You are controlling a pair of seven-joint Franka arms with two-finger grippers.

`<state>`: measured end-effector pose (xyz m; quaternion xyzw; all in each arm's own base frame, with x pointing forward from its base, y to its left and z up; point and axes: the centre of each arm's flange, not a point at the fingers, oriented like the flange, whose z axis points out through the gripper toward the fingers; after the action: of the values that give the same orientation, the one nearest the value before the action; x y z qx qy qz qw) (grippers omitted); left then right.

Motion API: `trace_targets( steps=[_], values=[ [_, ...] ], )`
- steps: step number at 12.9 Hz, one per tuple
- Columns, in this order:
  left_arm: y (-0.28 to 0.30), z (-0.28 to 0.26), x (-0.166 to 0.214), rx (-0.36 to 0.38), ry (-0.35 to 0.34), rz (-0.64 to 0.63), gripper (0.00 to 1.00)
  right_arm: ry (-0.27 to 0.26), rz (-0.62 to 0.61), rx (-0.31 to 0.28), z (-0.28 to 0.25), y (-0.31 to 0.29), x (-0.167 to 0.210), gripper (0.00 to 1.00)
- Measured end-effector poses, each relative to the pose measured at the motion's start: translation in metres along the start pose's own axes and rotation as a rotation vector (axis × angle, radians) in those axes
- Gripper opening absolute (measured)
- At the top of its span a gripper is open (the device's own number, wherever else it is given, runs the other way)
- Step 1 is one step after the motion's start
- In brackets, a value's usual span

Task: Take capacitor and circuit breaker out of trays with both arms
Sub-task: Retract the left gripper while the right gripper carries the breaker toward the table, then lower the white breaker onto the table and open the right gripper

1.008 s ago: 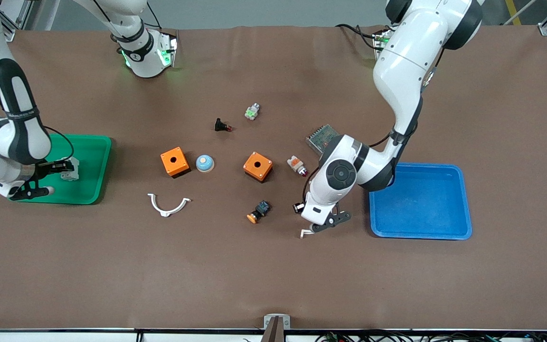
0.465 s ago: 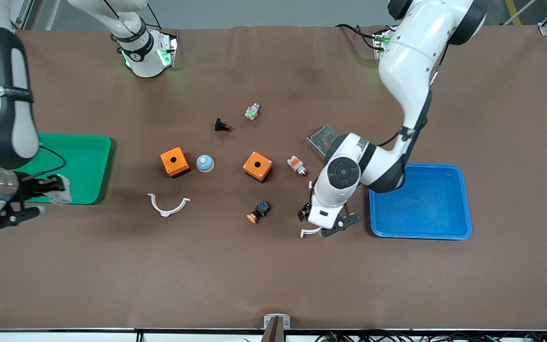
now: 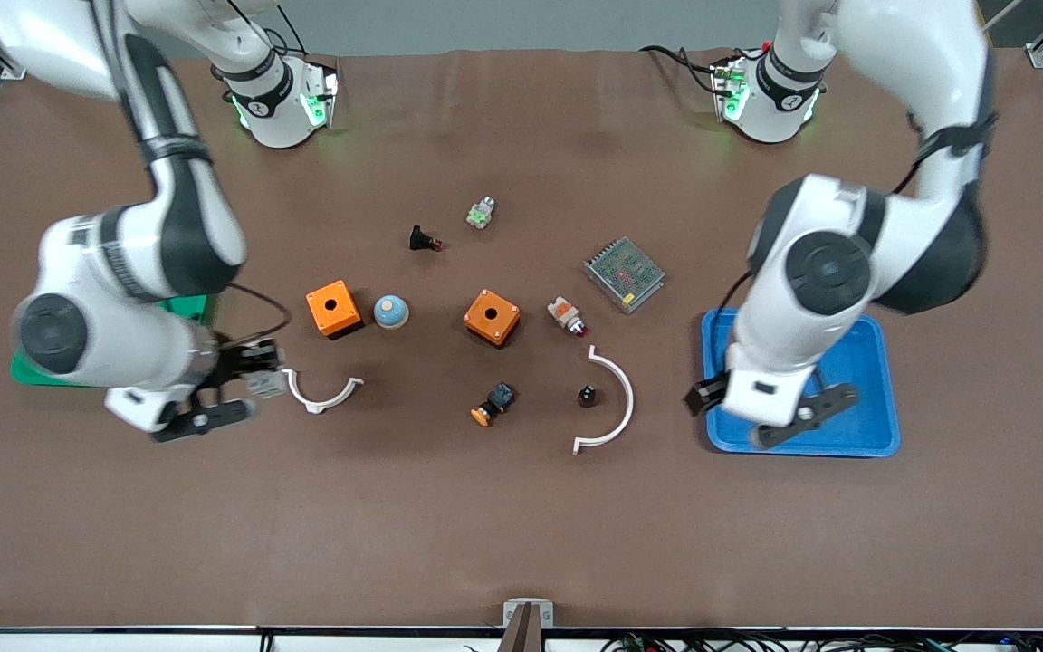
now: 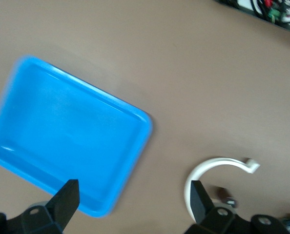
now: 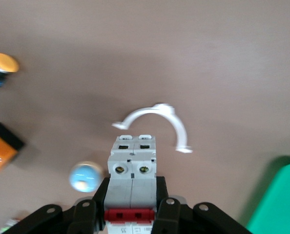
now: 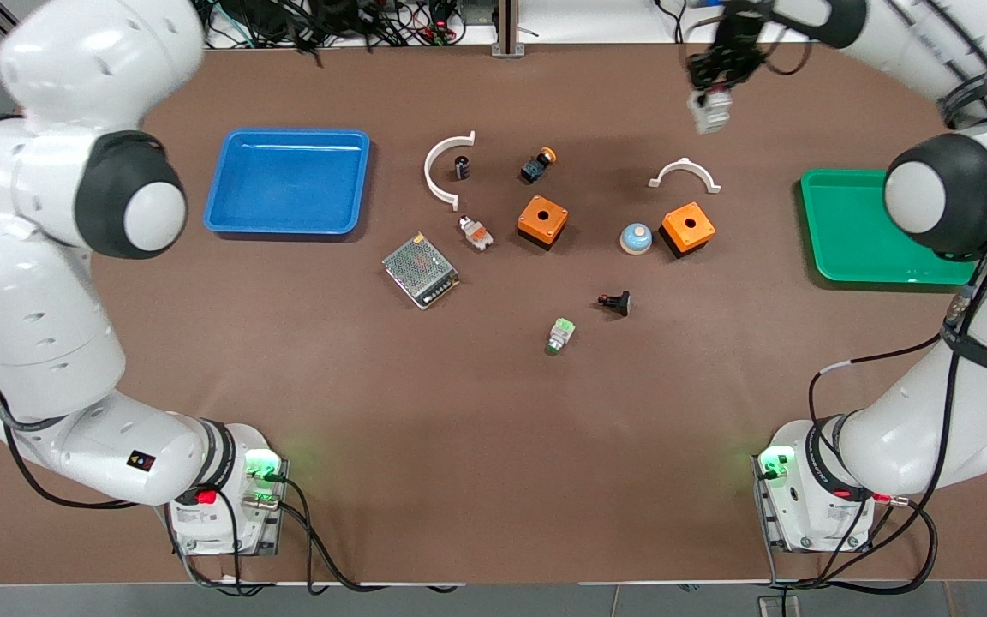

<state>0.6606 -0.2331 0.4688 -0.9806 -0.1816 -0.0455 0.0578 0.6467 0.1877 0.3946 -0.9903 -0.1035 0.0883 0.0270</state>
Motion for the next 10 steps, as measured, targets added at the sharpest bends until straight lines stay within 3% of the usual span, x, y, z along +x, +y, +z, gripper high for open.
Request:
trace_targets(
  steps=[4,8,10],
  values=[
    [-0.092,-0.066,0.025,0.04,-0.003,0.163,1.0,0.038,0.125,-0.024,0.046,-0.106,0.006,0.4],
    [-0.189,-0.124,0.033,0.009,-0.045,0.277,1.0,0.082,0.16,-0.029,0.11,-0.116,0.031,0.4],
    [-0.222,-0.143,0.028,-0.03,-0.062,0.3,1.0,0.067,0.179,-0.036,0.129,-0.117,0.035,0.4]
  ],
)
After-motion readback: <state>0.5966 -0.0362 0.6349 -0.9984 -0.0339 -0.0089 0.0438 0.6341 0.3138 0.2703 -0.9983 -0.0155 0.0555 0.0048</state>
